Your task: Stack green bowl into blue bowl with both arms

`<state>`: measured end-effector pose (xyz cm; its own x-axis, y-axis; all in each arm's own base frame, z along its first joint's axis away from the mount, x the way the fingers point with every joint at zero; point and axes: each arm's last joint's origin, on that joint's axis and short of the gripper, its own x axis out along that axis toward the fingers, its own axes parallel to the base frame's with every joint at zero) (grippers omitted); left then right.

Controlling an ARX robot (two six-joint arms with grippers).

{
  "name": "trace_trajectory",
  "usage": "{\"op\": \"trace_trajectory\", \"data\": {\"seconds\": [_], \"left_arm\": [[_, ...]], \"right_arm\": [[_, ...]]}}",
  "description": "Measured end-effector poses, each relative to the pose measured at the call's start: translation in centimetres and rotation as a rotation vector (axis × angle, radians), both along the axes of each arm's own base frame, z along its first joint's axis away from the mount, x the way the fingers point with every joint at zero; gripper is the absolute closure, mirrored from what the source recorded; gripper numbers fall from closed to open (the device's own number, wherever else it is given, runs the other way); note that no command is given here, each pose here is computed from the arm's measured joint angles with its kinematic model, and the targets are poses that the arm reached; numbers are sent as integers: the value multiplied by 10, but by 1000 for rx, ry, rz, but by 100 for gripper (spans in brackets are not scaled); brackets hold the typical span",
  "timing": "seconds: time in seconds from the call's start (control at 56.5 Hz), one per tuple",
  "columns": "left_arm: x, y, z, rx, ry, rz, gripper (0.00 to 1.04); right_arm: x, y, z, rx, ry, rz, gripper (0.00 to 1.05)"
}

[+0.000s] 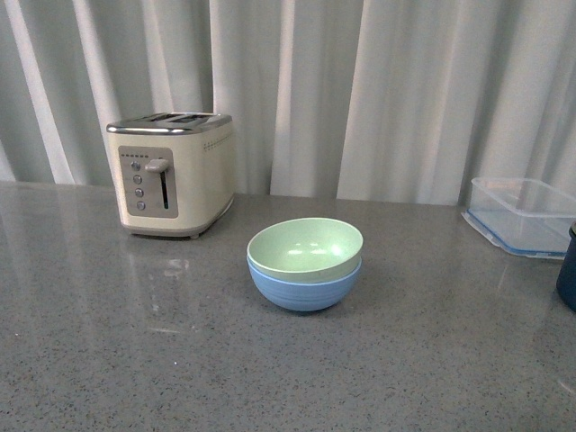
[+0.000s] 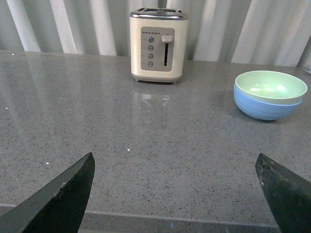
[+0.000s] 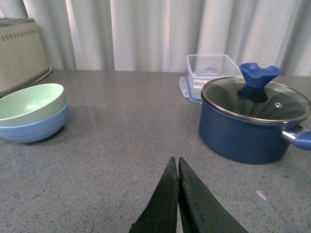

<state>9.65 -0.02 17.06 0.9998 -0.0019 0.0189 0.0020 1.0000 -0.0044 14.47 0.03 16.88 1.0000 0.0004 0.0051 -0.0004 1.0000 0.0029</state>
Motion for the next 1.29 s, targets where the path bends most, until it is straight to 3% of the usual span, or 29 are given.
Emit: {"op": "trace_trajectory", "data": {"seconds": [1.292], "left_arm": [[0,0,0,0,0,0,7]], "right_arm": [[-37,0,-1,0,-3,1,104]]}}
